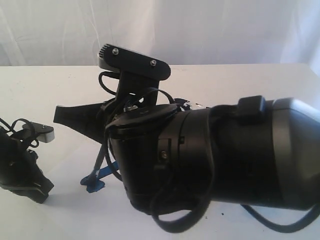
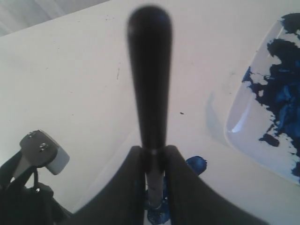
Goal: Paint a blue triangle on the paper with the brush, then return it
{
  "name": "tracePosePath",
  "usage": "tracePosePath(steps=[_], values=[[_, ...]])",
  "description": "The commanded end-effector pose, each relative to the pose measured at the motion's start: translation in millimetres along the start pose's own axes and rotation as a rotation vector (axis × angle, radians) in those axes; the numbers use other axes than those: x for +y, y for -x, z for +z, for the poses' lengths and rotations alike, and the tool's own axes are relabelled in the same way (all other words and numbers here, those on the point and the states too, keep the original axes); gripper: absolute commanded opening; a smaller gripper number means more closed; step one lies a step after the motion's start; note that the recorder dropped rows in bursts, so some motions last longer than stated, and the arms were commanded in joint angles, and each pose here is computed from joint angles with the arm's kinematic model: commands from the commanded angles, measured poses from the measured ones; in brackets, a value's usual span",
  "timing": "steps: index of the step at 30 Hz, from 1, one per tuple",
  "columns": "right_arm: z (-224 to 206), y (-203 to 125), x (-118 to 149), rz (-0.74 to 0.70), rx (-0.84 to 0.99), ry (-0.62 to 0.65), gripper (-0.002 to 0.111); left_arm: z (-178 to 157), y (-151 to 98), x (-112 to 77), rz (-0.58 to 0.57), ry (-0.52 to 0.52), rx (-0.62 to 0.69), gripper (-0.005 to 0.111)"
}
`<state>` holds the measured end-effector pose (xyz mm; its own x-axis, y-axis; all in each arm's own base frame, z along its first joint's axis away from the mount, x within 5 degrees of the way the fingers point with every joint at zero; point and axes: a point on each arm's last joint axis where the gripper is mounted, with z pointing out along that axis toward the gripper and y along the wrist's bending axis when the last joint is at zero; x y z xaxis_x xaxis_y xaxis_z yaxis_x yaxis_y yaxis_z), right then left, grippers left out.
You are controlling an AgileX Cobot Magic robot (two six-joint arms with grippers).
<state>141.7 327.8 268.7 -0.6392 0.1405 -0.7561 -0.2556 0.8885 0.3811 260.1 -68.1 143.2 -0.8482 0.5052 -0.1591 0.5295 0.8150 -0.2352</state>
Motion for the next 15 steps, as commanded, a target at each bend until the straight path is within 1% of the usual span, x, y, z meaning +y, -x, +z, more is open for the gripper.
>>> tracePosePath(steps=[1, 4, 7, 11, 15], values=[[-4.1, -1.1, -2.9, -0.028, -0.006, -0.063, 0.0, -0.3, 0.1, -1.9, -0.009, -0.02, 0.006, 0.0], [-8.9, -3.6, -1.4, -0.038, -0.011, -0.074, 0.0, -0.3, 0.1, -1.9, -0.009, -0.02, 0.006, 0.0], [-13.6, -4.3, -3.7, -0.05, -0.022, -0.121, 0.0, -0.3, 0.1, -1.9, -0.009, -0.02, 0.006, 0.0], [-15.5, -6.0, -8.6, -0.053, 0.009, -0.171, 0.0, -0.3, 0.0, -2.0, -0.009, -0.021, 0.008, 0.0], [-17.8, -6.3, -11.2, -0.05, 0.026, -0.188, 0.0, -0.3, -0.1, -2.2, -0.01, -0.023, 0.009, 0.0]])
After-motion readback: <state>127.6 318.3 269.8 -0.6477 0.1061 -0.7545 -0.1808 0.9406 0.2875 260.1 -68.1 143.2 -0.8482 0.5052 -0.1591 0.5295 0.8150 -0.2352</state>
